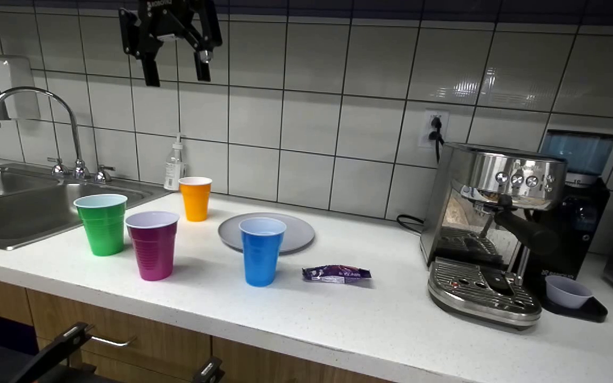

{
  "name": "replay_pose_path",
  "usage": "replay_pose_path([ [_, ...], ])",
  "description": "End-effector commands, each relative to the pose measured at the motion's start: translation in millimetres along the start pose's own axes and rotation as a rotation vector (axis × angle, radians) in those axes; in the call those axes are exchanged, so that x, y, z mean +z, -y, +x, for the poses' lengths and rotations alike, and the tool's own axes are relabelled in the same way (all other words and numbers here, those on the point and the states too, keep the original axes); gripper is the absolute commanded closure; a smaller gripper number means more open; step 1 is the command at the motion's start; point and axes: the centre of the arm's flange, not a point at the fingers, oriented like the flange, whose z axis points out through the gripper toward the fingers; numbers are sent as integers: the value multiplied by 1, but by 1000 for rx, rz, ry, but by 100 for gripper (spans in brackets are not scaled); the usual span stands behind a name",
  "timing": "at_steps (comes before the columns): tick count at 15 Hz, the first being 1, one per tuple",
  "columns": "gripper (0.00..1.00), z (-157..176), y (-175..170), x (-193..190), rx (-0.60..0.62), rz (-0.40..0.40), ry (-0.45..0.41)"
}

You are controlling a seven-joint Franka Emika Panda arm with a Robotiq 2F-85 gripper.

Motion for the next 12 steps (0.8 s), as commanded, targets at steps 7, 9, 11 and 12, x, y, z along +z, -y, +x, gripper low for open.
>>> replay_pose_path([
  [7,0,0,0,0,0,0,-1],
  [9,0,9,2,4,-8,10,-7],
  [11,0,15,5,7,-7,25,-19],
  [12,0,18,8,9,-9,34,-23],
])
